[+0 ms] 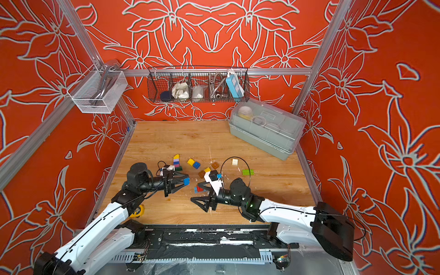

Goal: Assemble the number 1 with lego
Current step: Place the lego brick at the center of the board.

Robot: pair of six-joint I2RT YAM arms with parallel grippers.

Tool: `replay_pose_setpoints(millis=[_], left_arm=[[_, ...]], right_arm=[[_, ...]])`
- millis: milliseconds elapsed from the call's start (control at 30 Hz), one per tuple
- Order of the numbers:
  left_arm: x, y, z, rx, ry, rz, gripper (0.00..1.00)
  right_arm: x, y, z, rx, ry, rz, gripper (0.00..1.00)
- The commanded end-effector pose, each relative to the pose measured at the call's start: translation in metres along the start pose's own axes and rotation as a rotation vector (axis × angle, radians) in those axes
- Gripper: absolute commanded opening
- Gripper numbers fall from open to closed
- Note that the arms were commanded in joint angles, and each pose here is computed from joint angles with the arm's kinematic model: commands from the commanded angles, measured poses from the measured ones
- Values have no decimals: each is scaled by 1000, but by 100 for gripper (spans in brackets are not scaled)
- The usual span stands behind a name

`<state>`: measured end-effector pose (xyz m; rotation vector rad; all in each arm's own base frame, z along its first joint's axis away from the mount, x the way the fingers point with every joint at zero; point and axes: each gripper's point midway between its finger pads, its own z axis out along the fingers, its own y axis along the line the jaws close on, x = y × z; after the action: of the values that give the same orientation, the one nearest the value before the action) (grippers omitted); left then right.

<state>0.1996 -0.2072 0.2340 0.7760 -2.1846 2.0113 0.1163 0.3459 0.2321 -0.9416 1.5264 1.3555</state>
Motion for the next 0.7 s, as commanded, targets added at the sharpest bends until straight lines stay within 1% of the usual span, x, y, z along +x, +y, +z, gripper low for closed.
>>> replay_pose_setpoints(millis=[0,133,233,300,433,500,667], left_arm=[[22,-17,-2,46,114,111,25],[32,-14,-2,55,185,198,25],[39,-12,-2,64,212,264,25],[44,-7,0,59,228,295,24],[46,10,5,28,253,311,21],[47,12,6,25,257,324,20],[48,13,12,17,262,333,21]], right_arm=[[-17,22,-8,-114,-27,-109,86],[-20,19,-17,-167,-15,-103,86],[-25,19,-21,-213,-7,-83,85],[-25,16,-21,-214,11,-79,85],[-28,13,-22,-218,21,-87,85],[-29,14,-20,-226,29,-84,85],[-29,15,-14,-262,41,-58,84]])
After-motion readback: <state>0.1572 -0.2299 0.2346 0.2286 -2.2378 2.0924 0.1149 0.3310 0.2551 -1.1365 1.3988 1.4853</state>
